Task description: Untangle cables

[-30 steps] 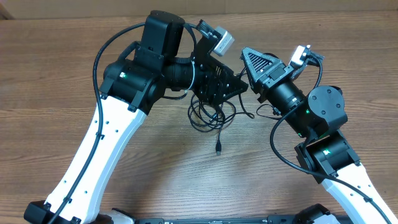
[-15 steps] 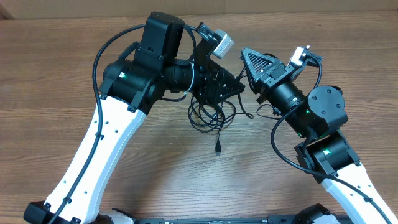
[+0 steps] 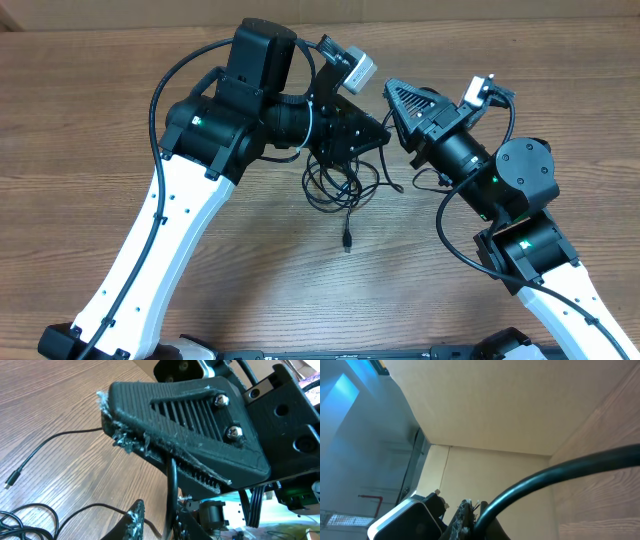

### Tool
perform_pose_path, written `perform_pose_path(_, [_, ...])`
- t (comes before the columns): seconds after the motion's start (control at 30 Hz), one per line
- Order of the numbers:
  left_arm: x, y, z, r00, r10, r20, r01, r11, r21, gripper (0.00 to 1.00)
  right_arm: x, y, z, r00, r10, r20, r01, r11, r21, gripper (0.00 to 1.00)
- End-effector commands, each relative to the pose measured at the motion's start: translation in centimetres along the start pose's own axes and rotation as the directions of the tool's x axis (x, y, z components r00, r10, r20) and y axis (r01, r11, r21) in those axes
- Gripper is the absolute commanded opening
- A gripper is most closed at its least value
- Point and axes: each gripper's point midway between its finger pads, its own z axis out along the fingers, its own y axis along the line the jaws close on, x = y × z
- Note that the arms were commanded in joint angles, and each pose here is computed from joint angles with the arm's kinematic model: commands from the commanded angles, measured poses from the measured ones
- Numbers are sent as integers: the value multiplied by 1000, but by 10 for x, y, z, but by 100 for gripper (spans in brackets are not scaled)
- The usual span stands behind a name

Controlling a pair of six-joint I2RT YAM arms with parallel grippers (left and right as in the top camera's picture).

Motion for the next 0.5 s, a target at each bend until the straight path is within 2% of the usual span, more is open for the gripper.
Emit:
perform_pose_path(0.0, [-1, -4, 0, 1000, 28, 2, -28, 999, 19, 22, 0, 15, -2, 1000, -5, -5, 4, 999, -36, 4])
perform_pose_path(0.07, [-1, -7, 0, 999, 32, 4, -32, 999, 38, 25, 1, 15, -2, 1000, -5, -7, 4, 999, -36, 4])
perform_pose_path(0.23, [-4, -11, 0, 999, 45, 14, -46, 997, 62, 23, 2, 15, -2, 1000, -5, -12, 4, 999, -36, 4])
perform_pose_path(0.47, [-4, -10, 0, 999, 45, 14, -46, 997, 54, 11, 4, 15, -2, 1000, -5, -26, 4, 999, -36, 4])
